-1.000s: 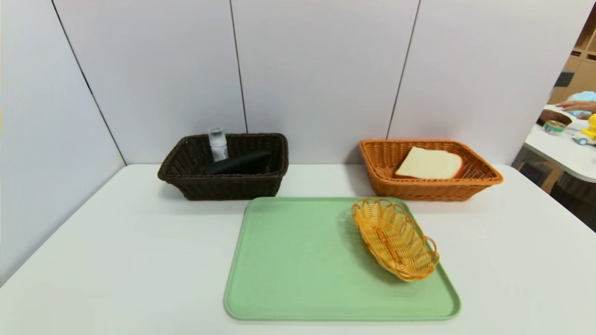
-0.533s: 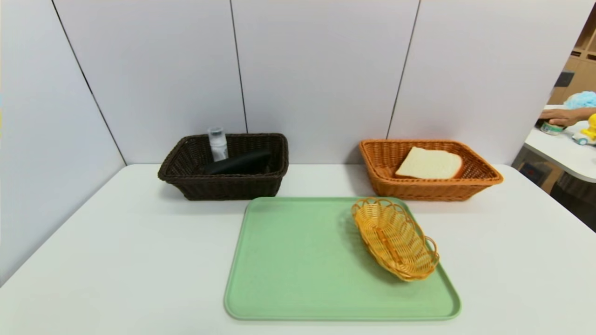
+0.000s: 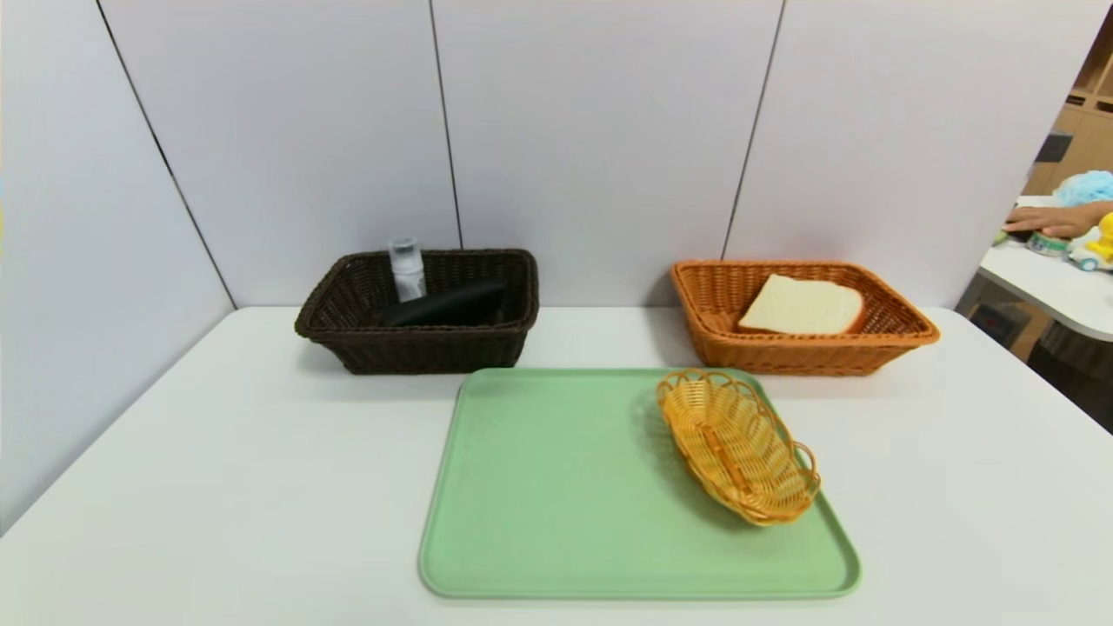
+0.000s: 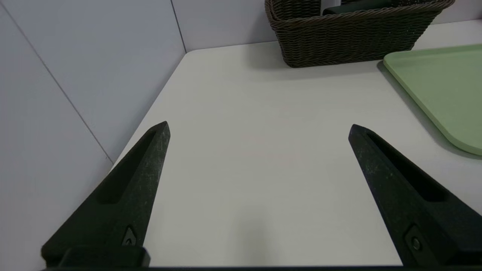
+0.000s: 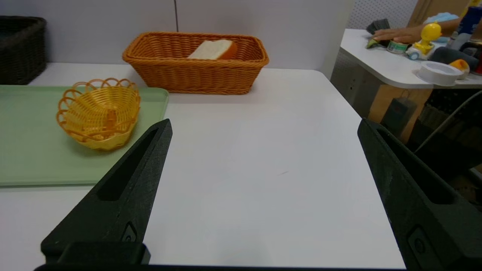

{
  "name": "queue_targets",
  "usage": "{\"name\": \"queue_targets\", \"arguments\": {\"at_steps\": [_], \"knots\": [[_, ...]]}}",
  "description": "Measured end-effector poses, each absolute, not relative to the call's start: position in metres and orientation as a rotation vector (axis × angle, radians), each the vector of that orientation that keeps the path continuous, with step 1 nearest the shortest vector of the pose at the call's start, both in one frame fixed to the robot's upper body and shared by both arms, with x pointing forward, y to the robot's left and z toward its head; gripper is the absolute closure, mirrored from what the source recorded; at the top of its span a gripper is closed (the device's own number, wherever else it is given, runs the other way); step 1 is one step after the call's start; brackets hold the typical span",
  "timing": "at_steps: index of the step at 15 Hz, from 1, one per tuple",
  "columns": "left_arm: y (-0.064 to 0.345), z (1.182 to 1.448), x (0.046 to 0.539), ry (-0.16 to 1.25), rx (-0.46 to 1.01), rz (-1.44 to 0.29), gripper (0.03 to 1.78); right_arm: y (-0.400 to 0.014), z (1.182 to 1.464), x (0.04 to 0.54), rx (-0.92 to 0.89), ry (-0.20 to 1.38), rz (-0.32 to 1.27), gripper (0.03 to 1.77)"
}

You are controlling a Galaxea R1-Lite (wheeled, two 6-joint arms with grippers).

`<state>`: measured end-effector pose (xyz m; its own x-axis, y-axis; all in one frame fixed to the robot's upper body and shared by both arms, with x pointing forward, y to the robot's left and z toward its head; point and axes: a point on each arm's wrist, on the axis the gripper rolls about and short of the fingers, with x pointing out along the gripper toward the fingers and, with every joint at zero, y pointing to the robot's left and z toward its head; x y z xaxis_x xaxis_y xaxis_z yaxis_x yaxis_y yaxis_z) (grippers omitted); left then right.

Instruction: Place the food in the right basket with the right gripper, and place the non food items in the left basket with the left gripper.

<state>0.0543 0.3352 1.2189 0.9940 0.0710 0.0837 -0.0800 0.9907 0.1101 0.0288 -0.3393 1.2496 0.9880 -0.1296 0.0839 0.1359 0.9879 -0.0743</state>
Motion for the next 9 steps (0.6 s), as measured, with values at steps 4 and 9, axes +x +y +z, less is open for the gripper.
{"name": "queue_targets", "arguments": {"at_steps": [4,9], "knots": [[0.334,1.197,0.066,-0.082,0.133,0.041,0.12,-0.340,1.224,0.048,-0.083,-0.052,-0.182,0.10],[0.333,1.184,0.069,-0.016,0.101,-0.015,0.12,-0.340,1.200,0.061,-0.082,-0.019,-0.176,0.10]]}}
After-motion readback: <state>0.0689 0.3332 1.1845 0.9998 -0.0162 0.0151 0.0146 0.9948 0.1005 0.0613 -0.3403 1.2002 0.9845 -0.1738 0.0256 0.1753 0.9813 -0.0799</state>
